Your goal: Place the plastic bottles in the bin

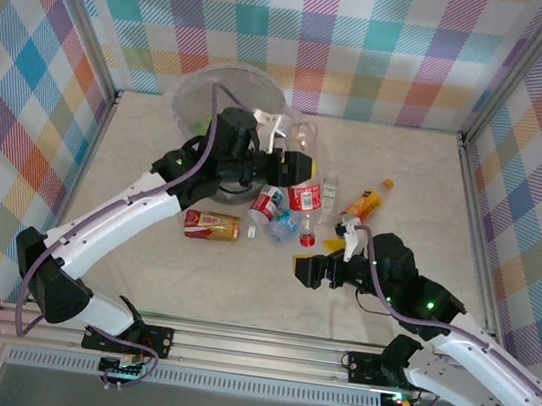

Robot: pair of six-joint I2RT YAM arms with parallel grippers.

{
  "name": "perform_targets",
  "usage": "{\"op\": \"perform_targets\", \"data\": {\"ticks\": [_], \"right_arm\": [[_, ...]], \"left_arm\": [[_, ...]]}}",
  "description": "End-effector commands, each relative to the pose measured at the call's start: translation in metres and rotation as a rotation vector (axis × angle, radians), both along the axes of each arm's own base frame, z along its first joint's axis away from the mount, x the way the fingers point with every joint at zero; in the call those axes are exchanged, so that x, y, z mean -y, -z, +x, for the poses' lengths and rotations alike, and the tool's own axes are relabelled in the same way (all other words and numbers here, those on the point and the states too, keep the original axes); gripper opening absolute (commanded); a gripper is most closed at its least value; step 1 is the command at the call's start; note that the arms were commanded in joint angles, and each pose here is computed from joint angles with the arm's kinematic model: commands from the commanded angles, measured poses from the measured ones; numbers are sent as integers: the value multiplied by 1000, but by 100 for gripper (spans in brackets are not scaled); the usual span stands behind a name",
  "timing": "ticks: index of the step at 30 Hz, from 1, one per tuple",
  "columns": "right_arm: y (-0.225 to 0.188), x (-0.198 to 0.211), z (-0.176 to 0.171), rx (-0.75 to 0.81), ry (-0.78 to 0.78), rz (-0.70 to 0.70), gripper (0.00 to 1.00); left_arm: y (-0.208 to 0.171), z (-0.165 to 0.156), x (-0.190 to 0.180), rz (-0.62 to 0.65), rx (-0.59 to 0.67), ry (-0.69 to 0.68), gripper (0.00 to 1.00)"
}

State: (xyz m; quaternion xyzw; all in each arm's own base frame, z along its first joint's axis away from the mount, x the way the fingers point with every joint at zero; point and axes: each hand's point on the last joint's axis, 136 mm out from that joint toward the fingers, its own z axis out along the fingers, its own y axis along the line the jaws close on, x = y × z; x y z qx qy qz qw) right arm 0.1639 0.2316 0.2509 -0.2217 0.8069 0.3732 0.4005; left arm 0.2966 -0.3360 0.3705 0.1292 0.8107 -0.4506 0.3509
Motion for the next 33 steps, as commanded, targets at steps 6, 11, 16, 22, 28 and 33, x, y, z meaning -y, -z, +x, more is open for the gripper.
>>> {"op": "perform_targets", "data": {"ticks": [6, 11, 16, 22, 28, 33], "right_arm": [[-73, 4, 4, 198, 0, 72, 100], [-96, 3, 2, 246, -18, 103, 100], [-100, 4, 1, 253, -24, 105, 100], [-95, 6, 0, 241, -21, 101, 99], [-92, 5, -1, 232, -25, 96, 100], [-88, 4, -1, 218, -30, 90, 100]], "left_arm": [[-36, 38, -49, 225, 171, -113, 52], [-67, 65, -78, 278, 263, -200, 53], [-93, 89, -108, 322, 327, -285, 53], [-104, 113, -143, 383, 386, -386, 54], [-97, 135, -161, 467, 426, -422, 54], [-70, 153, -159, 525, 392, -391, 54]]}}
